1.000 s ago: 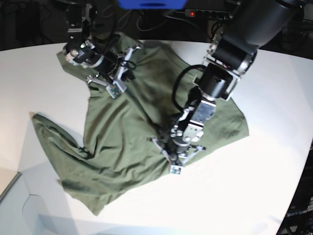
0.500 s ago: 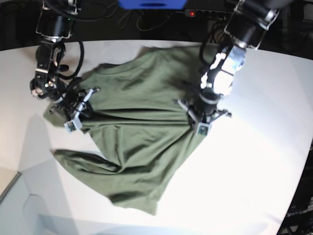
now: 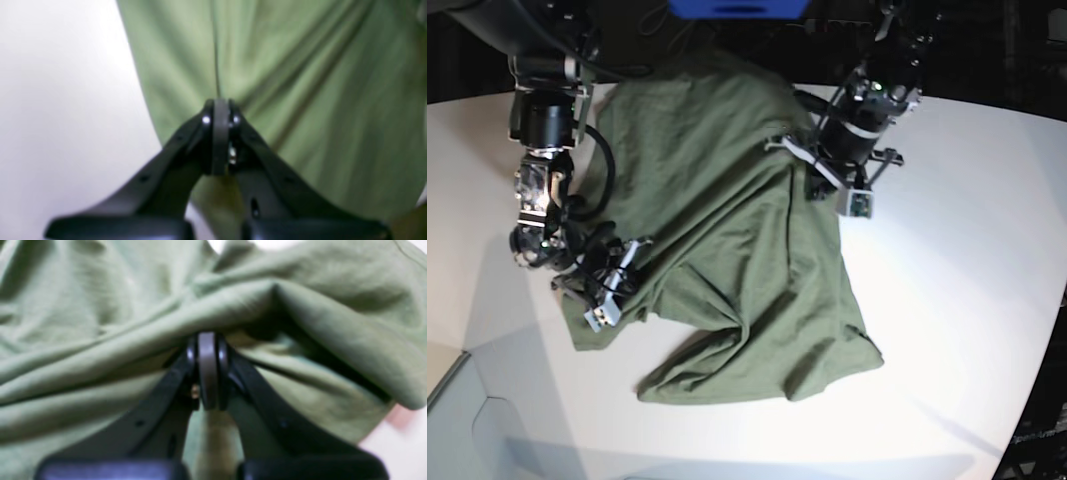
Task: Layout the t-shirt on the table in an organized manner, then fold the t-shirt properly
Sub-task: 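Pull the shirt with the left gripper away from the right gripper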
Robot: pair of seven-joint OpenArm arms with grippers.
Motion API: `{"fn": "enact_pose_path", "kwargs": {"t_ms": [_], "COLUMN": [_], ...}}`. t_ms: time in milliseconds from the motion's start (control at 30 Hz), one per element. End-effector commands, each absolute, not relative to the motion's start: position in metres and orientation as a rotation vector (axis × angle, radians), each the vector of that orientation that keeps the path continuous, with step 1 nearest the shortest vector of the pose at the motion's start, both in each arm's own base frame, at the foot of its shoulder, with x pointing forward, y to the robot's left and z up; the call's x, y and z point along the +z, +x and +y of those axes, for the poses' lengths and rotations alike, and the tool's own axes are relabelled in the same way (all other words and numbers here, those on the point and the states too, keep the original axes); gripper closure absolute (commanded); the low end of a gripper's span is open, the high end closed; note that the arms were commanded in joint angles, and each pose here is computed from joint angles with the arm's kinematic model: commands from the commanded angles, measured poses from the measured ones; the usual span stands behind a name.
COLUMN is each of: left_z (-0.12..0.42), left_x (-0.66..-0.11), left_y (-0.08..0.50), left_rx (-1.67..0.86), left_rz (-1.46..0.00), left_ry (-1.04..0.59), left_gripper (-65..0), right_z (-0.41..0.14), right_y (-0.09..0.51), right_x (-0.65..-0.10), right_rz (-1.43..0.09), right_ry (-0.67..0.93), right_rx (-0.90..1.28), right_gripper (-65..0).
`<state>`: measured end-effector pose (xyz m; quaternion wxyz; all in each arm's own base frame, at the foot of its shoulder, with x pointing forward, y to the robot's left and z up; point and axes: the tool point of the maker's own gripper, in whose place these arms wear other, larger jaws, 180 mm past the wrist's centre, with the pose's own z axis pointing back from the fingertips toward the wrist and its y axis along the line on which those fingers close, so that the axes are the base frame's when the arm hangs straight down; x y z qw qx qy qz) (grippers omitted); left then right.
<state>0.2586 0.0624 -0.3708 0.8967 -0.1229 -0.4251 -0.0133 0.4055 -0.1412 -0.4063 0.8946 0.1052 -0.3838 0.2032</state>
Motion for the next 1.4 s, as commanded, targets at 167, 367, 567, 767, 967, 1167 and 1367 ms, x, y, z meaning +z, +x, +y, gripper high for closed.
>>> {"fn": "enact_pose_path", "kwargs": {"t_ms": [167, 367, 567, 767, 967, 1167, 1367], "left_z": [0.085, 0.092, 0.081, 0.062, 0.069, 0.125, 0.210], "left_x": [-0.311, -0.287, -0.298, -0.326, -0.383, -0.415, -0.437], "left_y": [0.298, 0.347, 0.403, 0.462, 0.486, 0.480, 0.444], "left_rx": [0.013, 0.009, 0.048, 0.086, 0.114, 0.130, 0.146], "left_rz": [-1.073, -1.170, -1.141, -1.041, -0.948, -0.940, -0.900], "left_ry": [-0.229, -0.205, -0.217, -0.215, -0.143, -0.020, 0.123], "left_gripper": [-0.1, -0.1, -0.1, -0.1, -0.1, -0.1, -0.1], "right_z": [-0.151, -0.148, -0.131, -0.105, -0.089, -0.104, -0.142], "right_y": [0.424, 0.392, 0.344, 0.293, 0.262, 0.271, 0.312], "right_x": [-0.345, -0.319, -0.320, -0.338, -0.386, -0.422, -0.437], "right_rz": [-0.980, -1.064, -1.071, -1.019, -0.883, -0.795, -0.752], "right_ry": [0.149, 0.081, 0.086, 0.158, 0.245, 0.254, 0.209], "right_rx": [0.448, 0.505, 0.523, 0.480, 0.426, 0.413, 0.423], "right_gripper": [0.0, 0.0, 0.0, 0.0, 0.0, 0.0, 0.0]}}
